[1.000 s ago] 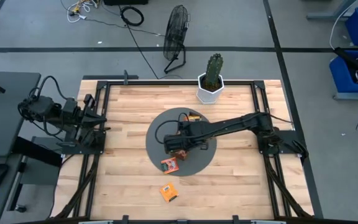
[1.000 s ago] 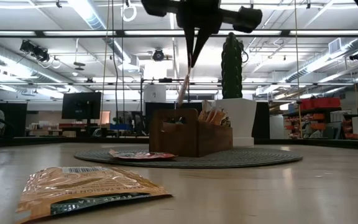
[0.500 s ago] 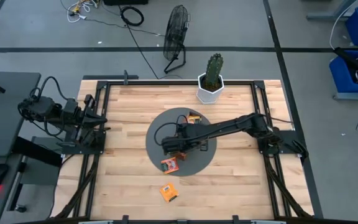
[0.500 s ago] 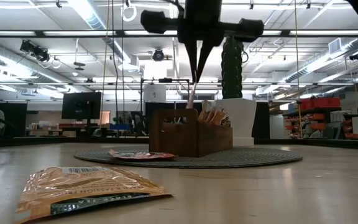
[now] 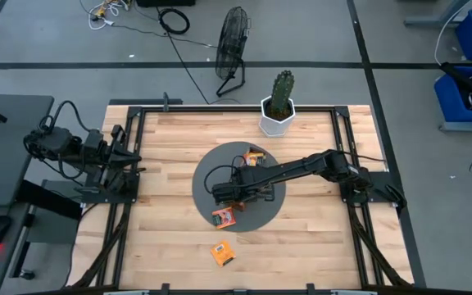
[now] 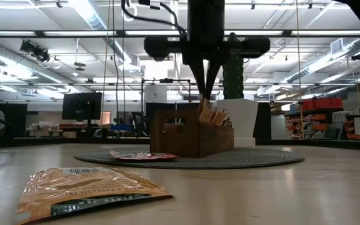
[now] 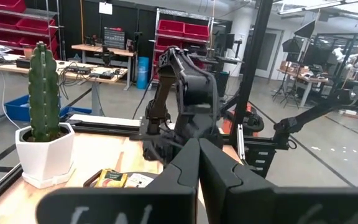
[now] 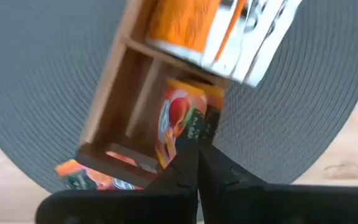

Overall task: Pick & Place Tea
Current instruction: Put the red tea bag into the bottom section of the wooden organizer

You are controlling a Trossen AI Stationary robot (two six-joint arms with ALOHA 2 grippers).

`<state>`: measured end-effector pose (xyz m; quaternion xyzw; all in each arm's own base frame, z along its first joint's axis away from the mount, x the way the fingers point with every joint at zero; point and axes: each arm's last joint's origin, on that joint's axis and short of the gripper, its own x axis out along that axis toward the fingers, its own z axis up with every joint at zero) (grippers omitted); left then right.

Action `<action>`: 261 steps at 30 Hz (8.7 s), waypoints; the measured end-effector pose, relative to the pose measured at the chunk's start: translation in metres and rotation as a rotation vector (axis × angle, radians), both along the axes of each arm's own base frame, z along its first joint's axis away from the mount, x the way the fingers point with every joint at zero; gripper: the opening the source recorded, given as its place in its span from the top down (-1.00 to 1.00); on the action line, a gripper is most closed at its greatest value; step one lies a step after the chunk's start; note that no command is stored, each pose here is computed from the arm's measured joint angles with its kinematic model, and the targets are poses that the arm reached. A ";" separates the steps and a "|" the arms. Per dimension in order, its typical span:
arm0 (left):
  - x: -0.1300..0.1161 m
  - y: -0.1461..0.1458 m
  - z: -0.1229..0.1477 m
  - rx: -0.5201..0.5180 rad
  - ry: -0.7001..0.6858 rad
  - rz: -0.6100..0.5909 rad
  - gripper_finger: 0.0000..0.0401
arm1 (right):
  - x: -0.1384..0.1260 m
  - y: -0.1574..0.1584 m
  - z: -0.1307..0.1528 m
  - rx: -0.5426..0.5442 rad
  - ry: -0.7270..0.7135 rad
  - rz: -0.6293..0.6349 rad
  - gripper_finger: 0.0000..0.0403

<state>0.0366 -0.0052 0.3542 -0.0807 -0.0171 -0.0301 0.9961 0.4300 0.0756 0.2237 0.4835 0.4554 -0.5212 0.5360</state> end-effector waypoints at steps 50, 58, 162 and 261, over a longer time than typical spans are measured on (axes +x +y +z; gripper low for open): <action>0.005 -0.001 -0.002 -0.005 0.038 0.033 0.95 | 0.010 0.008 0.030 -0.072 -0.187 0.875 0.47; 0.005 -0.001 -0.002 -0.003 0.039 0.037 0.95 | 0.026 -0.006 0.037 -0.192 -0.313 0.870 0.72; 0.211 -0.097 -0.225 -1.111 0.841 0.112 0.09 | -0.118 0.118 0.156 -0.742 -0.404 0.892 0.81; 0.200 -0.073 -0.132 -0.673 0.693 -0.183 1.00 | -0.058 0.032 0.173 -0.291 -0.668 1.135 0.81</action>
